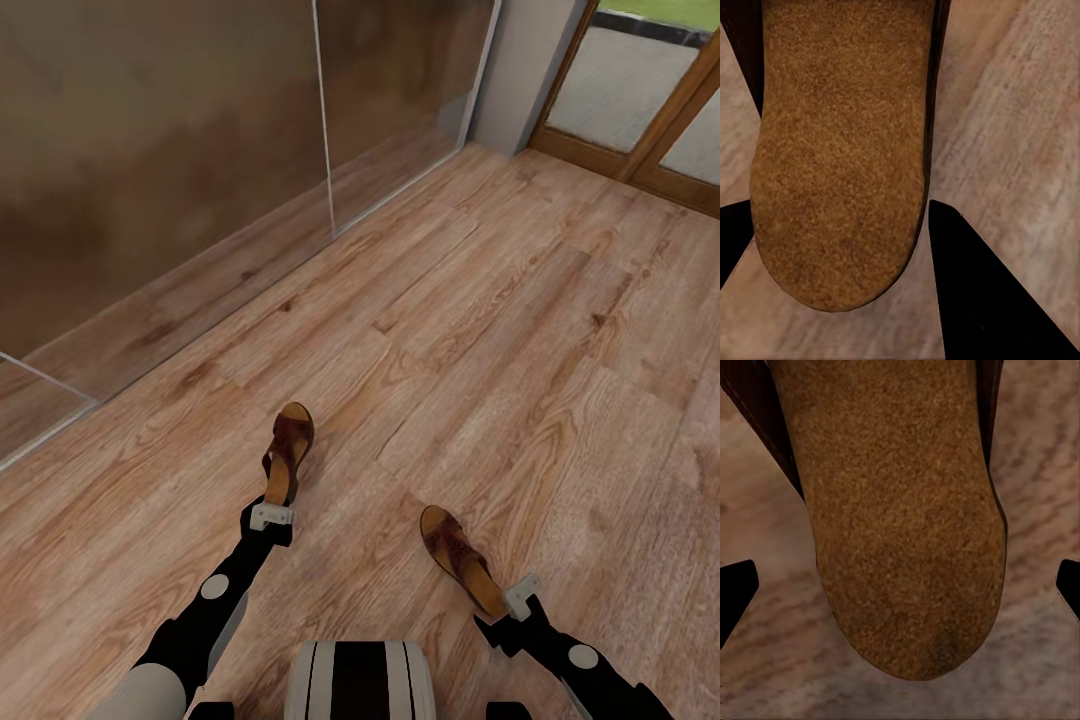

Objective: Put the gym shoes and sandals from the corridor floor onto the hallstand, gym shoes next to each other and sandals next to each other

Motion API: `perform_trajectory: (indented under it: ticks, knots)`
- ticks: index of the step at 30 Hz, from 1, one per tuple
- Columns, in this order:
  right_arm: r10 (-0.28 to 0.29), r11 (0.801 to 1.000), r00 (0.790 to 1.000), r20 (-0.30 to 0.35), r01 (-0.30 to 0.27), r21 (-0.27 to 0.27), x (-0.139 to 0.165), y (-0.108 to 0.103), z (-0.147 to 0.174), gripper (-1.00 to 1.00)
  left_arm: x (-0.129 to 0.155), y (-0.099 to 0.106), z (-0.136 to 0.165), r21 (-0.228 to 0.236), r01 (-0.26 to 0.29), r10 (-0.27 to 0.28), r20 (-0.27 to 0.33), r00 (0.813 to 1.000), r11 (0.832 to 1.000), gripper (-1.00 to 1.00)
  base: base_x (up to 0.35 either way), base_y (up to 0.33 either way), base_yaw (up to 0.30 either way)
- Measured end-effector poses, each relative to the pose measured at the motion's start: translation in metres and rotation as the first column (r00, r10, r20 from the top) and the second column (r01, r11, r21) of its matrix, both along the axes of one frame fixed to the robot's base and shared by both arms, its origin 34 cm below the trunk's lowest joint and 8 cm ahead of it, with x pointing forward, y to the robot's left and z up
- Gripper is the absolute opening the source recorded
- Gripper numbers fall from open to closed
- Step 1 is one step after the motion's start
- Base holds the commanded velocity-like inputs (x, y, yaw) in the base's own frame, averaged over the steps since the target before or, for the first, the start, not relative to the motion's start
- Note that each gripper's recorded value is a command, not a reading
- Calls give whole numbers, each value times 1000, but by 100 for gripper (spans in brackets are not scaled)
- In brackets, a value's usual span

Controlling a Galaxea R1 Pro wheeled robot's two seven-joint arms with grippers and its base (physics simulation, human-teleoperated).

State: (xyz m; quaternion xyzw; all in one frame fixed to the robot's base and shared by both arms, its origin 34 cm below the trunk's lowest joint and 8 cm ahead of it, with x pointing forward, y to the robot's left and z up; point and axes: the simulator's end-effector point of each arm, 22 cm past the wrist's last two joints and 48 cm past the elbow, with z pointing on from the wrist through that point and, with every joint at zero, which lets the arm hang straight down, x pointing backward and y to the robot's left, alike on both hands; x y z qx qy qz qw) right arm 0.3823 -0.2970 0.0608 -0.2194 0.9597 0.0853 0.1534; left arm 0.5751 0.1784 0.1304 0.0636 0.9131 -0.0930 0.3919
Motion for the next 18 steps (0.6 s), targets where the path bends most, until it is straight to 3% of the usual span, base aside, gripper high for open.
perform_trajectory:
  ticks: [7, 8, 18]
  knots:
    - [1, 1000, 1000, -2, -1, 1, 0, 0, 0, 100, -1, 0, -1, 0, 1, -1, -2, 1000, 1000, -100, 20, 15, 0]
    - [1, 1000, 1000, -2, -1, 1, 0, 0, 0, -100, -1, -1, -1, 0, 1, -1, -2, 1000, 1000, -100, 2, 1, 0]
    - [4, 1000, 1000, -1, -4, 1, -1, 1, 0, -100, -1, 0, 0, 0, 1, -1, -2, 1000, 1000, -100, 0, 0, 0]
